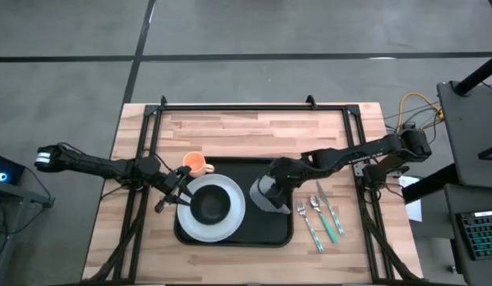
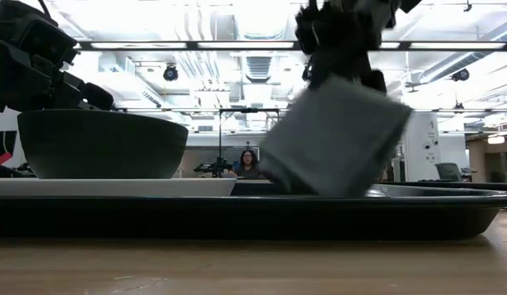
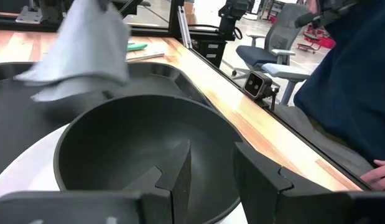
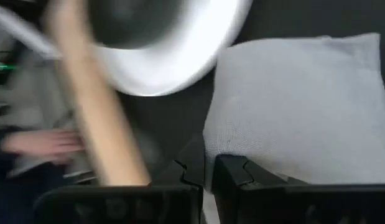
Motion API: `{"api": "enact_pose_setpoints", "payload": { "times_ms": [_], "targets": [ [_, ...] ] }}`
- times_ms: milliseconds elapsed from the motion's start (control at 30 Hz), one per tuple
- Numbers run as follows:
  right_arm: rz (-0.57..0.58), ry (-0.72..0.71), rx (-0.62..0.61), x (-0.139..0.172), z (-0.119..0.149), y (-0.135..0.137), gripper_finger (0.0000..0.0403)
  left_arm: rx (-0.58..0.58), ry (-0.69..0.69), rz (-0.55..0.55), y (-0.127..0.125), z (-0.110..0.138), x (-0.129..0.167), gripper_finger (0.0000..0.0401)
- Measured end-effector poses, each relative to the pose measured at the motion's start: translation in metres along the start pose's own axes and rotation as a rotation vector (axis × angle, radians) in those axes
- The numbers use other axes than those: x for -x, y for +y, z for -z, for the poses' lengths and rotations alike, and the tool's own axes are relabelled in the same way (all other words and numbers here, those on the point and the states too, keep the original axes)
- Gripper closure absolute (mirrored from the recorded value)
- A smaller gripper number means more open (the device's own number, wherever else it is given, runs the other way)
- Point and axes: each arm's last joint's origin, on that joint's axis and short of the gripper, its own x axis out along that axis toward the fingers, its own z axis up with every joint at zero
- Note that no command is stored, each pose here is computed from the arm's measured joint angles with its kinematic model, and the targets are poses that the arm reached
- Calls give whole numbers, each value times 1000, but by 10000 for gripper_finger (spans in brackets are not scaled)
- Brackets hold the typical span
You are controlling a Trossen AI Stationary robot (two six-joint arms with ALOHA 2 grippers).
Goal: Set up tray
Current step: Put the napkin on the serving tray to the right of the plate
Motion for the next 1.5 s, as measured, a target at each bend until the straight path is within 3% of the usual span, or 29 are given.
{"api": "enact_pose_setpoints", "payload": {
  "times_ms": [300,500,600,800,967,1233,1500],
  "targets": [
    [-67,-4,-6,15,-5,20,394,0,0,0,0,0,0,303],
    [59,18,-14,7,1,4,394,0,-1,0,0,0,0,302],
    [72,65,-23,1,6,-2,394,0,1,0,0,0,0,303],
    [49,-20,1,16,-1,5,394,1,2,0,0,0,0,303],
    [42,-6,-3,14,1,6,394,3,6,0,0,1,0,303],
    [87,35,-13,-3,3,-4,394,4,8,-1,0,1,-1,303],
    [161,50,-7,0,-1,-15,394,4,8,-1,0,1,-1,302]
  ]
}}
